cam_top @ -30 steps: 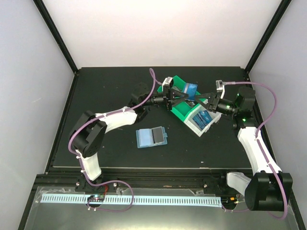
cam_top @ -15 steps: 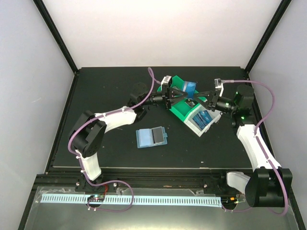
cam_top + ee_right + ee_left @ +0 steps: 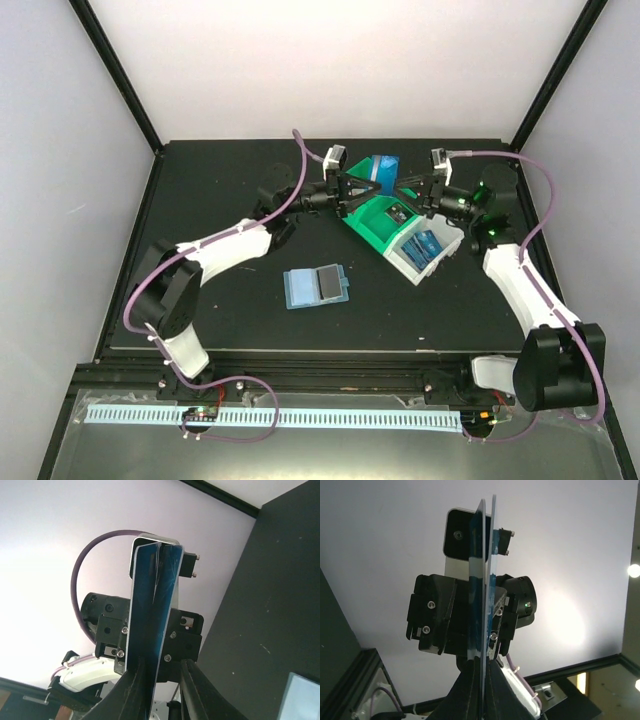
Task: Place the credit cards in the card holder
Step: Pick up the credit card from the storage box.
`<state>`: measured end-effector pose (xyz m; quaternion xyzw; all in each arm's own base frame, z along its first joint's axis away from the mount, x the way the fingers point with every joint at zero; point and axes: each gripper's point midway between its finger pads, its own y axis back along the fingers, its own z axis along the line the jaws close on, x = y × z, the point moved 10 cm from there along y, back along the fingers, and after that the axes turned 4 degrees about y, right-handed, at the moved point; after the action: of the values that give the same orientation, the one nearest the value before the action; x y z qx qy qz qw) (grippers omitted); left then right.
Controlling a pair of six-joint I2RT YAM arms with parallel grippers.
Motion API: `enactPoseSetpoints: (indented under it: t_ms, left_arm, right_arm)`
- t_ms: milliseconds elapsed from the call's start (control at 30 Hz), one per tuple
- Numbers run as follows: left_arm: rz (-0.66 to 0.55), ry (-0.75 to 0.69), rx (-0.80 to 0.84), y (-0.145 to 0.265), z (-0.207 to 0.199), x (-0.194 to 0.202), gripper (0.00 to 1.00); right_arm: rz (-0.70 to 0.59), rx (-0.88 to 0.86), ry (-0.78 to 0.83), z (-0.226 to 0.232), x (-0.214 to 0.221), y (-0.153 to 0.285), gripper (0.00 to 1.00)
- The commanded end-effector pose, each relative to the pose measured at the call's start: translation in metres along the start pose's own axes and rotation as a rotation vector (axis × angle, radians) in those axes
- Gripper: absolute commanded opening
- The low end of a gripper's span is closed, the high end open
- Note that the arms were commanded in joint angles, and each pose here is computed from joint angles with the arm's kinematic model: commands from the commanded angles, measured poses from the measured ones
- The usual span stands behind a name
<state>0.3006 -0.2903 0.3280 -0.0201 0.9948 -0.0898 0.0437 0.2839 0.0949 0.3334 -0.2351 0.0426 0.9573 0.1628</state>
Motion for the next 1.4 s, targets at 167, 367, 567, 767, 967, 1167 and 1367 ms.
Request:
enactPoseSetpoints:
  t_ms: [167,367,567,767,967,1167,1367]
  left_arm:
    - [0.14,-0.144,0.019,0.003,-0.021,0.038,0.02]
    - [0.106,-0.118,-0.017,0.016,-0.006,0.038,0.06]
    - [0.061,-0.104,-0.043,0.033,0.004,0.038,0.06]
    - [0.038,-0.109,-0.054,0.045,0.006,0.039,0.02]
    - [0.021,-0.106,-0.141,0.069,0.034,0.055,0.01]
    - [-0.084,-0.133,-0.493,0.118,0.091,0.084,0.02]
    - [-0.255,-0.267,-0.83,0.16,0.104,0.105,0.01]
  right_arm:
    - [-0.066,-0.069,-0.017,0.006,-0.01,-0.018,0.06]
    - [-0.145,-0.08,0.027,0.021,-0.012,-0.012,0.01]
    - [-0.195,-0.067,0.063,0.033,-0.017,-0.008,0.01]
    - [-0.213,-0.058,0.066,0.037,-0.018,-0.006,0.01]
    - [-0.248,0.078,0.118,0.031,-0.023,-0.002,0.01]
    - [-0.173,0.334,0.126,0.001,-0.01,-0.002,0.01]
    - [0.066,0.456,0.057,-0.042,0.058,-0.036,0.01]
